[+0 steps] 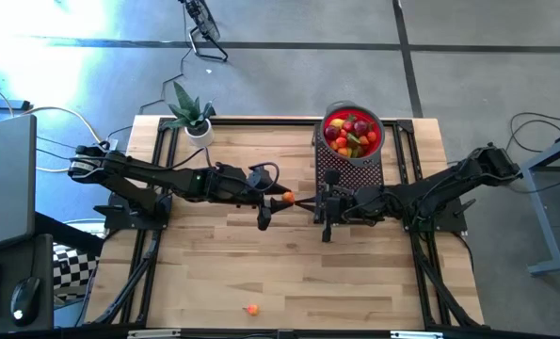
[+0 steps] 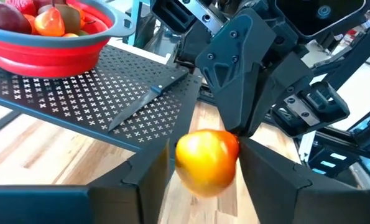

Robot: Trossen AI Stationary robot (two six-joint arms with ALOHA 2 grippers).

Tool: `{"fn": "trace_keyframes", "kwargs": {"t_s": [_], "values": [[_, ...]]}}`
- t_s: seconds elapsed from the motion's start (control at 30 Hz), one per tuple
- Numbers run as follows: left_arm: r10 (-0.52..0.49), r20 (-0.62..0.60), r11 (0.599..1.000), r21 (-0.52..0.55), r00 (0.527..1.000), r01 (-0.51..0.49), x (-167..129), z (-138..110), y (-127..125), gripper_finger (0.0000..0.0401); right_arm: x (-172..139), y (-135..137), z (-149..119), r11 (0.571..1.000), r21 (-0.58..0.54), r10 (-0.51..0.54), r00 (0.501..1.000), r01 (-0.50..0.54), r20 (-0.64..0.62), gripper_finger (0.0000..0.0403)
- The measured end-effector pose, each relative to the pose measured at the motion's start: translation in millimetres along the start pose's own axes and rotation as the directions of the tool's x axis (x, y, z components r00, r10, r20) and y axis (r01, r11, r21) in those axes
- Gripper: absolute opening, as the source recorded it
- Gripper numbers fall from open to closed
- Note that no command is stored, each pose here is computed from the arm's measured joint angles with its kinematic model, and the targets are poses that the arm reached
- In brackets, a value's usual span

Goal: Pick & Place Fruit
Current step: Put the pear into the strainer bowl on the shelf

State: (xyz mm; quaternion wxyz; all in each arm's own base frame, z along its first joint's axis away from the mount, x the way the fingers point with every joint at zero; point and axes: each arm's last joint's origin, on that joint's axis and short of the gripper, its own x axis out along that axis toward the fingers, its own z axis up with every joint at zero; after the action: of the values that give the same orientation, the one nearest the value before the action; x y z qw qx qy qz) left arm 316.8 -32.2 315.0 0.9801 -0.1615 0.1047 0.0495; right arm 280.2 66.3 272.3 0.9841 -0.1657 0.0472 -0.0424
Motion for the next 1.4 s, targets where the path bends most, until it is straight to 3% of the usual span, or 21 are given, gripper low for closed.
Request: {"fn": "trace_keyframes", "kwargs": {"t_s": [0.3,0.63,0.77,0.9,1.0,1.2,1.4], "values": [[-0.003,0.010,1.000,0.014,1.000,0.003,0.0,0.9,-0.3,0.0241,0.0,0.0,0.0,1.000,0.000,0.001,1.000,-0.001,0.000,0.0004],[-0.003,0.008,1.000,0.013,1.000,0.003,0.0,0.7,-0.4,0.0244,0.0,0.0,0.0,1.000,0.000,0.001,1.000,-0.001,0.000,0.0004],[-0.019,0.083,1.000,0.001,0.996,0.019,-0.3,8.0,-2.6,0.0244,0.0,0.0,0.0,1.000,0.001,0.000,1.000,0.000,0.000,0.0004],[0.017,0.103,0.996,0.086,0.995,-0.026,-2.9,10.2,-1.9,0.0244,0.0,0.1,-0.8,1.000,0.019,-0.002,1.000,0.002,-0.009,0.0004],[0.059,0.106,0.992,0.105,0.993,-0.070,-7.4,12.3,-0.6,0.0244,-0.3,-0.5,-3.6,0.999,0.011,-0.049,0.998,0.049,-0.050,0.0004],[0.254,0.087,0.959,0.111,0.963,-0.263,-24.5,14.0,7.2,0.0244,-13.9,-8.5,1.3,0.979,0.013,-0.201,0.973,0.204,-0.115,0.0004],[0.260,0.084,0.957,0.113,0.962,-0.269,-30.1,16.0,7.5,0.0244,-41.1,-30.5,16.7,0.911,0.033,-0.402,0.905,0.410,-0.140,0.0004]]}}
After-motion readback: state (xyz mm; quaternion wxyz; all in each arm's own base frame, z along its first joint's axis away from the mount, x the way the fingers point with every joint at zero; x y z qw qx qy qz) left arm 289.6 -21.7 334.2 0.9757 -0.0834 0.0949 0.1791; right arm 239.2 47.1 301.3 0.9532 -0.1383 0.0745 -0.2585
